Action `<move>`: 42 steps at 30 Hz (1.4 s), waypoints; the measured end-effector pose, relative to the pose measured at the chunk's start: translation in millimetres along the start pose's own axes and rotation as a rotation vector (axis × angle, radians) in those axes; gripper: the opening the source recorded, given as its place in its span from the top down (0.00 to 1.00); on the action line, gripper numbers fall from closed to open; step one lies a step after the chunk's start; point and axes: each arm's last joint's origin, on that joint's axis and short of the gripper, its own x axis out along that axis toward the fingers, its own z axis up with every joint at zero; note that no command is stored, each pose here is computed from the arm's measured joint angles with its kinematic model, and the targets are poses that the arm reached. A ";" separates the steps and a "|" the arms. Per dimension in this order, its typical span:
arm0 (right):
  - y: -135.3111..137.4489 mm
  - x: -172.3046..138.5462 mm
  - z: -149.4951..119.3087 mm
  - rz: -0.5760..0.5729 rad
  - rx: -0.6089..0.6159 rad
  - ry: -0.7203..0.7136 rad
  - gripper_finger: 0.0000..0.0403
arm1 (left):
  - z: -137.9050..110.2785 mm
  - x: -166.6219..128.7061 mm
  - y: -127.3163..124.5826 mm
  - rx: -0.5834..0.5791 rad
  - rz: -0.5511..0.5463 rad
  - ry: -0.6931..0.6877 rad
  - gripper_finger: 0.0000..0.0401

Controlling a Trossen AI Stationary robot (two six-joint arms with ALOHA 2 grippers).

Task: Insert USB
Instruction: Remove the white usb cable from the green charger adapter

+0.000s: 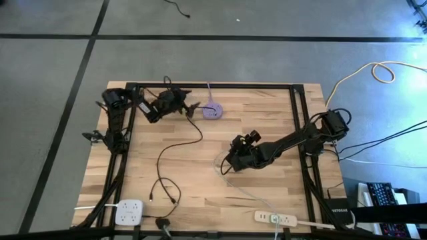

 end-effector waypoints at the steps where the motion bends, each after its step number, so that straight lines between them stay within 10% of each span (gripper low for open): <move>1: -1.6 -1.1 0.4 -0.005 -0.008 0.004 0.45 | 1.8 -3.5 0.9 -0.007 0.026 -0.027 0.00; 15: -40.2 10.8 29.0 -0.003 -0.326 0.136 0.45 | -1.8 -21.8 0.6 -0.230 0.517 -0.116 0.00; 33: -41.9 -36.5 38.1 0.181 -0.584 0.043 0.45 | 38.0 -97.7 -89.1 -0.148 0.706 -0.256 0.00; 36: -36.2 -50.2 32.9 0.292 -0.616 0.050 0.45 | 57.1 -116.9 -106.7 -0.125 0.547 -0.300 0.00; 42: -25.0 -88.2 18.4 0.523 -0.712 0.027 0.45 | 76.0 -164.1 -158.7 0.007 -0.153 -0.455 0.00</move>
